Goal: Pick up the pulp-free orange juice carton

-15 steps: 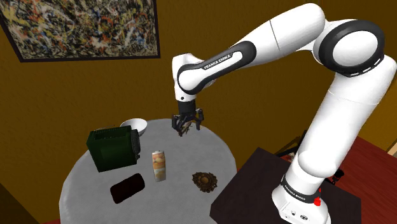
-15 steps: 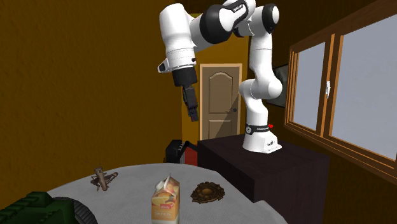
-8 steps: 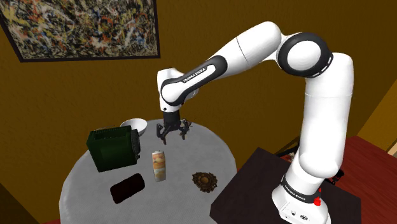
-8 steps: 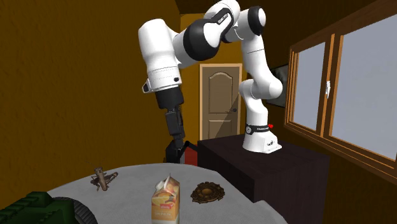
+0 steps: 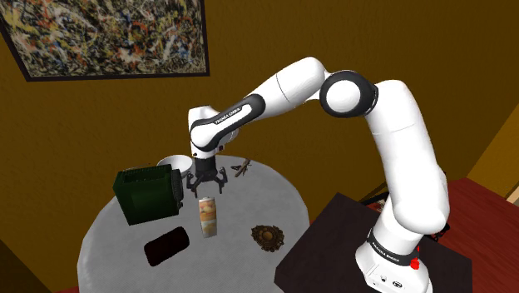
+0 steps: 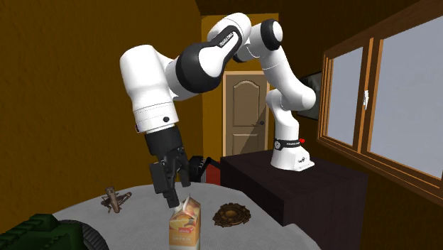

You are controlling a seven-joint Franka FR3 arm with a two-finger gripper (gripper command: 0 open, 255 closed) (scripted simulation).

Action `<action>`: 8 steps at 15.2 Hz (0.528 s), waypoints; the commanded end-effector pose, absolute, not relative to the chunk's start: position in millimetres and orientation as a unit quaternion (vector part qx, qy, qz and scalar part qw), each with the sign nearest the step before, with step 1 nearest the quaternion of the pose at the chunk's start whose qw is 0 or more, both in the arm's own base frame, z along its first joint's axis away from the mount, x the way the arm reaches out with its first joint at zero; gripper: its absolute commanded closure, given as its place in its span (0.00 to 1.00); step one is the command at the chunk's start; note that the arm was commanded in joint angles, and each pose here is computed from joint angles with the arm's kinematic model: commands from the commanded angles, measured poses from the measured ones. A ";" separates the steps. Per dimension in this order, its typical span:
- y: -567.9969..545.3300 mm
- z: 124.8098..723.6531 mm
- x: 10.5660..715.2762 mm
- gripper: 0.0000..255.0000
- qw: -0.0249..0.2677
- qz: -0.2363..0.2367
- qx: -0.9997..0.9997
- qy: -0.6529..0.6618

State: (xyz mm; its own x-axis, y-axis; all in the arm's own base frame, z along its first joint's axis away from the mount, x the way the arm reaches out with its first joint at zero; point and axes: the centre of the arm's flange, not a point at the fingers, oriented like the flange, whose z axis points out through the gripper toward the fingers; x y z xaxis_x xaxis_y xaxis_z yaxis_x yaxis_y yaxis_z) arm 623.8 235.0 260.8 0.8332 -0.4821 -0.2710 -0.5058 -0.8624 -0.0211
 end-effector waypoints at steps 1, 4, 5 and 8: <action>239.6 249.9 636.3 0.00 0.049 0.132 -0.953 0.269; 239.5 234.0 636.2 0.00 0.049 0.132 -0.953 0.269; 239.5 228.7 636.2 0.00 0.049 0.132 -0.953 0.269; 239.6 209.9 636.3 0.00 0.049 0.132 -0.953 0.269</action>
